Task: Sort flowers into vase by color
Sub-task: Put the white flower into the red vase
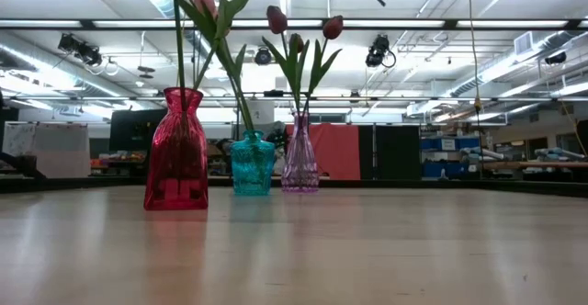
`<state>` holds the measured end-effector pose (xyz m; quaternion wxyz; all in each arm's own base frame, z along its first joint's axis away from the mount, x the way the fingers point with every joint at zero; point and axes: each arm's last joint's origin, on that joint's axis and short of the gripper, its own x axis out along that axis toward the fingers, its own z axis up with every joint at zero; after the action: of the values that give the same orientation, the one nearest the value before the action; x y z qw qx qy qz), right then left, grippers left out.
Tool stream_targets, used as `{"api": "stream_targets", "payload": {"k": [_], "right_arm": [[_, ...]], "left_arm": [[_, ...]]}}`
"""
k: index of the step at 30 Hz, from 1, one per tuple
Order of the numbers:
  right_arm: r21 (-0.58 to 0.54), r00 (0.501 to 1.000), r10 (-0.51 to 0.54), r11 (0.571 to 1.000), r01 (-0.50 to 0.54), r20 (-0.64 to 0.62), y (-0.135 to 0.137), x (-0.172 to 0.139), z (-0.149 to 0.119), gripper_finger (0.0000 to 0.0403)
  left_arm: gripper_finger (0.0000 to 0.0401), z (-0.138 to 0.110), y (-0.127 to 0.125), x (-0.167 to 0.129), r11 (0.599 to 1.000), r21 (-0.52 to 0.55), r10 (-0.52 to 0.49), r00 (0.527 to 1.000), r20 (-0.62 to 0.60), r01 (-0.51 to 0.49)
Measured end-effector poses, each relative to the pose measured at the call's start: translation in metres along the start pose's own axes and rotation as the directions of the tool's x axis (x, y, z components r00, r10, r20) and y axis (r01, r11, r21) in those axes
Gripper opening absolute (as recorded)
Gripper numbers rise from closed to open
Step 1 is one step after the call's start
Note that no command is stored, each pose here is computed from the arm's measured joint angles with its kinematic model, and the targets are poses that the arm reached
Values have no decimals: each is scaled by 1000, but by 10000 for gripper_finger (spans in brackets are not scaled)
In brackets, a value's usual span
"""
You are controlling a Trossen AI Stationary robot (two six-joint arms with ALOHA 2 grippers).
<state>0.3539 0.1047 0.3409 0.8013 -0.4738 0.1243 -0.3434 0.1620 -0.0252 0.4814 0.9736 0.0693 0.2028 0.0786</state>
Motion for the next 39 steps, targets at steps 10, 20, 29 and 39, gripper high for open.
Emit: {"api": "stream_targets", "payload": {"k": [10,20,29,39], "right_arm": [[471,813,514,665,-580,275,0,-25,-11,5],[547,731,480,485,-682,485,52,-10,-30,6],[622,739,251,412,-666,625,78,-14,-55,6],[631,697,77,364,-685,712,96,-12,-61,6]], "left_arm": [[184,-77,-14,5,993,-101,-53,998,36,56],[184,-130,-24,6,984,-139,-88,985,148,109],[184,-165,-33,9,973,-127,-165,968,191,191],[184,-195,-55,28,967,-97,-212,958,195,234]]}}
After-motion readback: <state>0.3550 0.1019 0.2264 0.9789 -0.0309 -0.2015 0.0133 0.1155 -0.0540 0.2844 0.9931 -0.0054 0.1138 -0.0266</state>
